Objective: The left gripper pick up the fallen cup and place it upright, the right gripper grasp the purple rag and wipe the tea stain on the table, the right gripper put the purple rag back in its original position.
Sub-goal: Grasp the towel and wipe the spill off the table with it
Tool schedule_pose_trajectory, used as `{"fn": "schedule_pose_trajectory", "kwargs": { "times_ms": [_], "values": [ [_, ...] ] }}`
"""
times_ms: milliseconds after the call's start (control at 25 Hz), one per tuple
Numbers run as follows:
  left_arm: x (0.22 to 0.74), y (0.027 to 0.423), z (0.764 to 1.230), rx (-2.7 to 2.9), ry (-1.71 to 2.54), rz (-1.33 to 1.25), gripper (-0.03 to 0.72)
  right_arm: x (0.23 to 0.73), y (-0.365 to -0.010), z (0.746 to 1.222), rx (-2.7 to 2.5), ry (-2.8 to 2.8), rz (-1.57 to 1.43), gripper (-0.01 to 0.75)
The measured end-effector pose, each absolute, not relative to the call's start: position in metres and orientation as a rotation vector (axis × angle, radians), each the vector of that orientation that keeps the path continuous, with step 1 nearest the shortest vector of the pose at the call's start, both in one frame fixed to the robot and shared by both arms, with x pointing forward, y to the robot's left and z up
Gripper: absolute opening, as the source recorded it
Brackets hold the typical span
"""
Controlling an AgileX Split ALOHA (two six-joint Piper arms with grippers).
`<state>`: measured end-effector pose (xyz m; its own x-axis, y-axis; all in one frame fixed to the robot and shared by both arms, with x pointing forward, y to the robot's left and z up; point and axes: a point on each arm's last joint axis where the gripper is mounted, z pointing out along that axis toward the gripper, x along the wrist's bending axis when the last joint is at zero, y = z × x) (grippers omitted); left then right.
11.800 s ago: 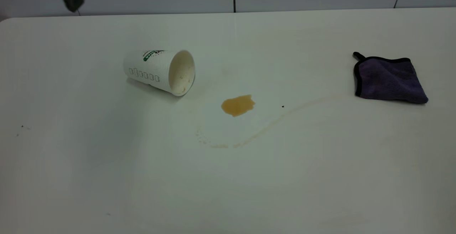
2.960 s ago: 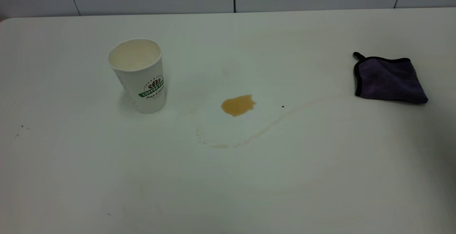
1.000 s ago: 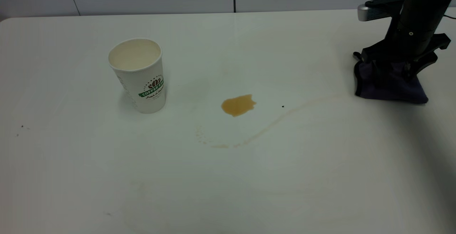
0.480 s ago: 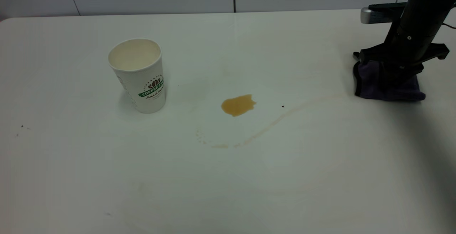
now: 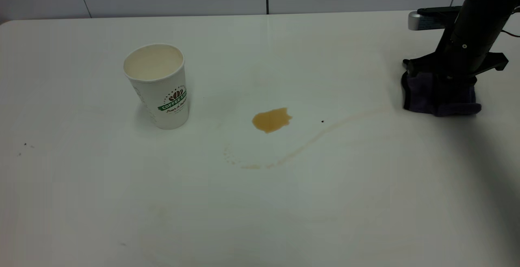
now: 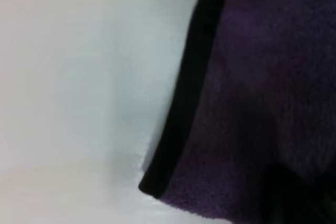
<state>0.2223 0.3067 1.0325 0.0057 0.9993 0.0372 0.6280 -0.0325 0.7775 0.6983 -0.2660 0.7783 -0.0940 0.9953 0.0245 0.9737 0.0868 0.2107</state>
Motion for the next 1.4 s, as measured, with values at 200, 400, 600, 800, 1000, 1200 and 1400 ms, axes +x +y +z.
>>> {"fn": "schedule_pose_trajectory", "kwargs": {
  "times_ms": [200,400,600,800,1000,1200,1400],
  "values": [
    [0.222,0.307,1.032,1.719,1.679,0.843,0.524,0.695,-0.229,0.778,1.956,2.306,0.303,0.034],
    [0.222,0.307,1.032,1.719,1.679,0.843,0.524,0.684,-0.175,0.778,1.837,2.423,0.338,0.034],
    [0.222,0.307,1.032,1.719,1.679,0.843,0.524,0.665,-0.116,0.778,1.695,2.525,0.387,0.034],
    [0.222,0.307,1.032,1.721,1.677,0.844,0.524,0.642,-0.068,0.779,1.616,2.611,0.431,0.034],
    [0.222,0.307,1.032,1.721,1.677,0.844,0.524,0.616,-0.022,0.779,1.485,2.681,0.485,0.034],
    [0.222,0.307,1.032,1.721,1.677,0.844,0.524,0.607,0.005,0.783,1.419,2.667,0.597,0.034],
    [0.222,0.307,1.032,1.721,1.677,0.844,0.524,0.624,0.01,0.788,1.416,2.619,0.674,0.034]
  ]
}}
